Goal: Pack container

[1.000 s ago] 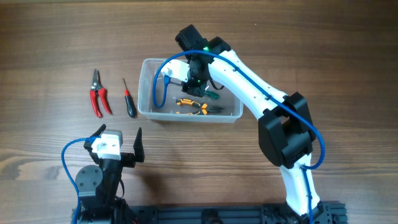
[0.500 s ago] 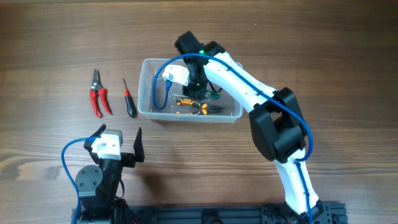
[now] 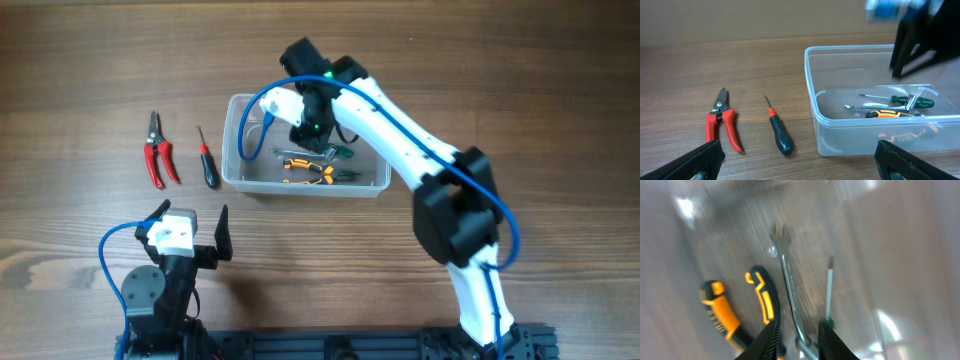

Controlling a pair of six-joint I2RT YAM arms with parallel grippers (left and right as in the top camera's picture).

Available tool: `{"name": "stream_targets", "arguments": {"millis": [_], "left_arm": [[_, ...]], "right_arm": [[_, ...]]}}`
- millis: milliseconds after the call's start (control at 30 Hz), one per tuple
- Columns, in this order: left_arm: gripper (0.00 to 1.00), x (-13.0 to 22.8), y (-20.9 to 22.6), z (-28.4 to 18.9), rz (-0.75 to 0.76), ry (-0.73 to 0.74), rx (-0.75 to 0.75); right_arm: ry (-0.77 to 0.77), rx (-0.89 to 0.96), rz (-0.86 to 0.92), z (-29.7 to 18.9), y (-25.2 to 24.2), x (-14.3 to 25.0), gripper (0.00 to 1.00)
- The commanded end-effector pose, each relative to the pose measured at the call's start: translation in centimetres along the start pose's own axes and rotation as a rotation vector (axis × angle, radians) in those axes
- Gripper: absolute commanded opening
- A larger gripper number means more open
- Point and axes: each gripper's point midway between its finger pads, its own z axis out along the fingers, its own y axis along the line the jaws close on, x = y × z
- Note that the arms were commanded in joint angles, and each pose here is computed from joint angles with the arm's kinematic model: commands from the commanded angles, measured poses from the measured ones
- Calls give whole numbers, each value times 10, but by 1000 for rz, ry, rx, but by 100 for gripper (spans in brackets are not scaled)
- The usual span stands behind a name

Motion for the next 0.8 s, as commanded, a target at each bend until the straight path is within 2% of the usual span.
{"name": "stream_targets", "arguments": {"millis": [0,100,233,333,400,467,567,633,733,767], "left_arm": [[100,1,-3,0,17,-4,18],[100,1,-3,0,17,-4,18],[100,1,-3,0,17,-4,18],[100,1,-3,0,17,-4,18],[100,1,-3,0,17,-4,18],[100,1,-3,0,17,-4,18],[100,1,-3,0,17,-4,18],[100,1,-3,0,17,-4,18],[100,1,-3,0,17,-4,18],[100,1,-3,0,17,-4,18]], "right_arm": [[-263,163,179,-132,-10,-41,31],[-335,319,392,-202,-35,-16,31],[-327,498,747,-273,-85,78,36],[-243,566,950,-296,-115,162,41],[-184,593,1057,-303,-126,209,54],[-149,628,1167,-312,-136,254,55],[-156,629,1254,-318,-143,286,57],[-150,641,1287,-322,-144,299,72],[-155,647,1295,-323,-146,301,99],[-155,647,1294,-323,-145,301,100]]}}
